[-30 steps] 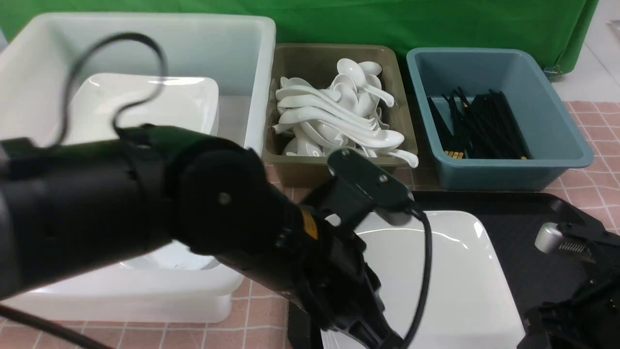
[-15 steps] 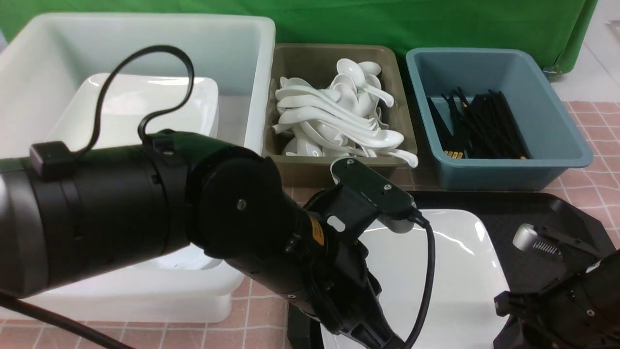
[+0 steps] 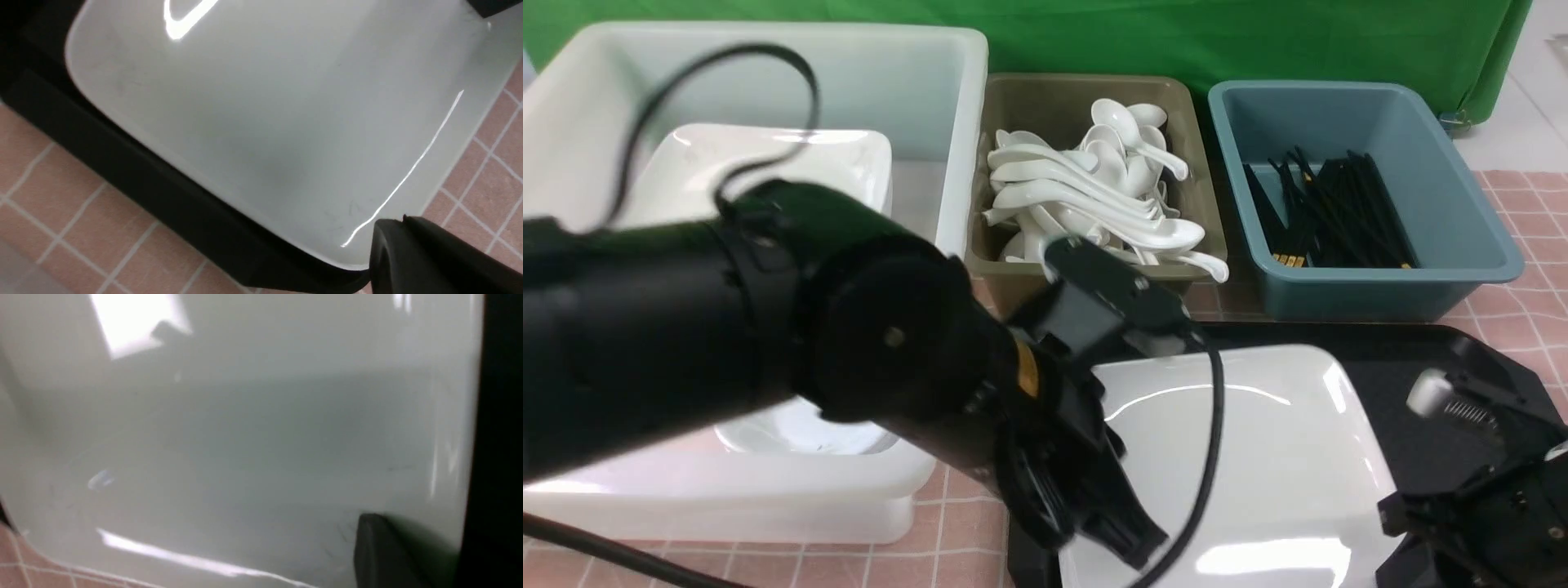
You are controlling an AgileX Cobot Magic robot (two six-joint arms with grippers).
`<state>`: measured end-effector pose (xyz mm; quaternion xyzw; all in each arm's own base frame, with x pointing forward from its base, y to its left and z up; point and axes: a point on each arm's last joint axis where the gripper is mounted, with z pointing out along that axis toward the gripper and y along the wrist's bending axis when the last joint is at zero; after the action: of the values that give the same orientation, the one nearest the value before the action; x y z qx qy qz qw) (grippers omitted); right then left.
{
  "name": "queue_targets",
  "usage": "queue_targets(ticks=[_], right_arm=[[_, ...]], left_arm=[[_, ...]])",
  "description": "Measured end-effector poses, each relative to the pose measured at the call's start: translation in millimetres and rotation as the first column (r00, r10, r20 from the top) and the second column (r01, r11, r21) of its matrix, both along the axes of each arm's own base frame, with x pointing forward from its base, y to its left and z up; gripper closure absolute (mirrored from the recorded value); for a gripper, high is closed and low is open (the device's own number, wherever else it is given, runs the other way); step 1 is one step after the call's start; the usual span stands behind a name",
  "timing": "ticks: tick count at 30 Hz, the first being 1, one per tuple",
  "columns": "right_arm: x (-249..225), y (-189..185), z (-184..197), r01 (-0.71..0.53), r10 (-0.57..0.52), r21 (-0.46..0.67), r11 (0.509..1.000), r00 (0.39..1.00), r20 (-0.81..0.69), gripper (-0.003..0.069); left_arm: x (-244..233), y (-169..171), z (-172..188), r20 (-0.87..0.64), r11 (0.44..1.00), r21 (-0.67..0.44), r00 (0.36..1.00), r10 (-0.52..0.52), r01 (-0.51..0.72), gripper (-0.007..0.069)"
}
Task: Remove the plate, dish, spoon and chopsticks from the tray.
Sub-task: Use the right arm to grab a plate from the dinner plate, then use the right arm to put the plate into the large storage box on the left
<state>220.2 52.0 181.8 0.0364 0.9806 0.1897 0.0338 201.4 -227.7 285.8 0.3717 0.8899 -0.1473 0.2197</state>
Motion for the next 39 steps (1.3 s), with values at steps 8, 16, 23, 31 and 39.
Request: queue_targets(ticks=[8,16,23,31,39], right_arm=[[-0.5,2.5,65.3,-0.046,0.041,0.031,0.998,0.990,0.136,0.0585],[2.5,1.4,128.0,-0.080,0.074,0.008,0.997,0.955,0.288,0.0586],[14.3,7.3,181.1,-0.081,0.037,0.078,0.994,0.892,0.451,0.0586],[56.0,52.0,223.6,-0.167,-0.051,0.302,0.939,0.799,0.599,0.0586],[110.9,154.8,211.0,-0.257,-0.052,0.381,0.888,0.769,0.637,0.0586]], left_arm=[[14.2,42.2,47.0,0.060,0.989,-0.036,0.988,0.145,-0.143,0.0628],[19.8,102.8,77.9,0.125,0.942,-0.084,0.935,0.333,-0.324,0.0628],[22.3,148.7,87.5,0.138,0.883,-0.068,0.872,0.469,-0.464,0.0628],[23.4,212.5,97.3,0.156,0.726,-0.100,0.710,0.687,-0.680,0.0628],[14.7,255.0,110.1,0.145,0.590,-0.234,0.572,0.807,-0.773,0.0628]])
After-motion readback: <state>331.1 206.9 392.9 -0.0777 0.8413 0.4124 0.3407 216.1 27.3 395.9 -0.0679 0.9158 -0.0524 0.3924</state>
